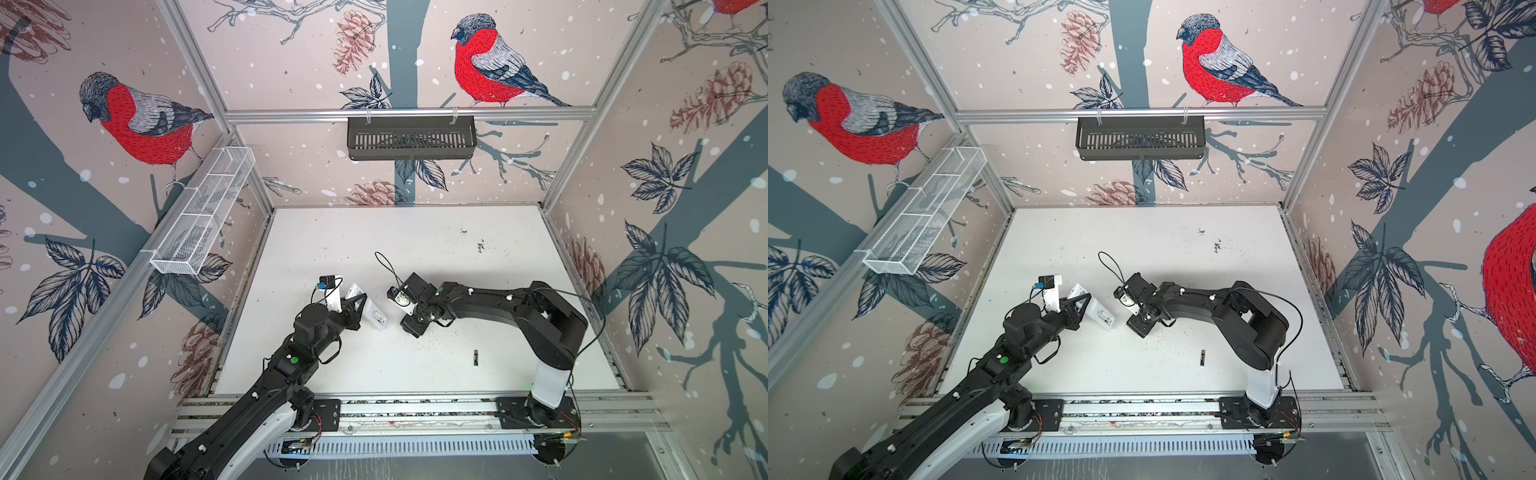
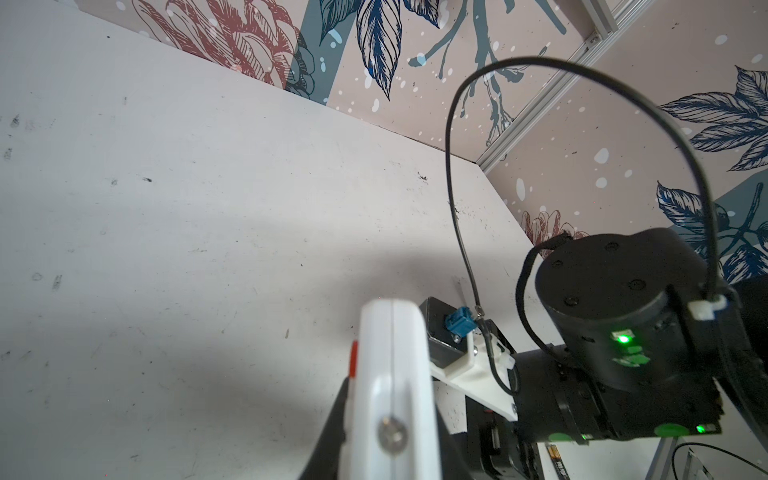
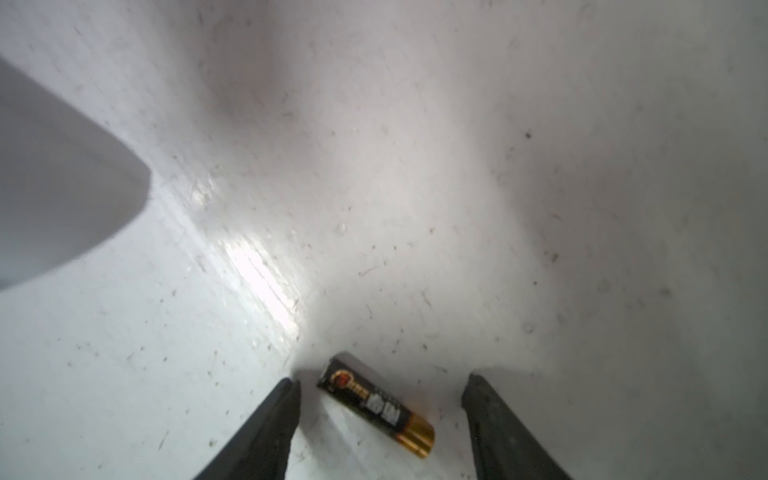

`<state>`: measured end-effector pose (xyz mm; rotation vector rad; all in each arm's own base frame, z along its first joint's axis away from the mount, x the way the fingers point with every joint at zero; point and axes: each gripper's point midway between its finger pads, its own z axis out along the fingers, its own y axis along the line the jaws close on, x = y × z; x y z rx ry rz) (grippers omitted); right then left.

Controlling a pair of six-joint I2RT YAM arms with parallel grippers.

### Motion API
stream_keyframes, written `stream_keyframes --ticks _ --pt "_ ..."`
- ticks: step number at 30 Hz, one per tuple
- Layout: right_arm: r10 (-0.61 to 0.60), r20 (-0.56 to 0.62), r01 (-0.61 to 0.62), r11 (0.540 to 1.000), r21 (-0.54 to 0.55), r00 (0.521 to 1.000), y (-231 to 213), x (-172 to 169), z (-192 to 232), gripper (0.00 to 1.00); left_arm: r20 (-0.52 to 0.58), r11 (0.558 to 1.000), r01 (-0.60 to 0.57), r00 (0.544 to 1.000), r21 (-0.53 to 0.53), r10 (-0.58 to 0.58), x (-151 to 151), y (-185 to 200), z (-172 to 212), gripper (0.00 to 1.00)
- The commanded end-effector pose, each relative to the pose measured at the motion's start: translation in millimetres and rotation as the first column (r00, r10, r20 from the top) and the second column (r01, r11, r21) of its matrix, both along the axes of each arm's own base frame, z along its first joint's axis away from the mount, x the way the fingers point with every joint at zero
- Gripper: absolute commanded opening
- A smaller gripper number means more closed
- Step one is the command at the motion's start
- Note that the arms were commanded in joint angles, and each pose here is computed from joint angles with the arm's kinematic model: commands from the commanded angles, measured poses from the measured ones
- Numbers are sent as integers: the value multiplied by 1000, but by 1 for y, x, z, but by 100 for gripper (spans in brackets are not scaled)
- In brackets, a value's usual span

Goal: Load the batteries into the remote control
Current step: 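Lower the right gripper over a black-and-gold battery and grasp it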

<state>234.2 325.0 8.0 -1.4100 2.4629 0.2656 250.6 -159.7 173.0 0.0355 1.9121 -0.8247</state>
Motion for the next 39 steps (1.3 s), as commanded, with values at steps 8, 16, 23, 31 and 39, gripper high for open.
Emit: stream_keyframes --ticks 8,16,23,31,39 --pt "39 -76 -52 984 -173 996 -35 -6 -30 35 35 1000 -22 999 1 22 2 4 10 0" --pt "-16 -98 -1 986 -168 995 -42 -13 -31 26 35 1000 -20 999 -1 20 2 4 10 0" --pt "-255 -115 228 952 -204 960 -77 -6 -42 20 32 1000 -6 999 -4 6 3 0 9 0" --pt "-525 -75 493 832 -255 848 -129 -4 -59 17 30 1000 13 999 -6 -13 4 -4 9 0" --pt "-531 -49 508 830 -231 846 -126 -13 -52 25 28 1000 21 999 -11 -20 4 -5 9 0"
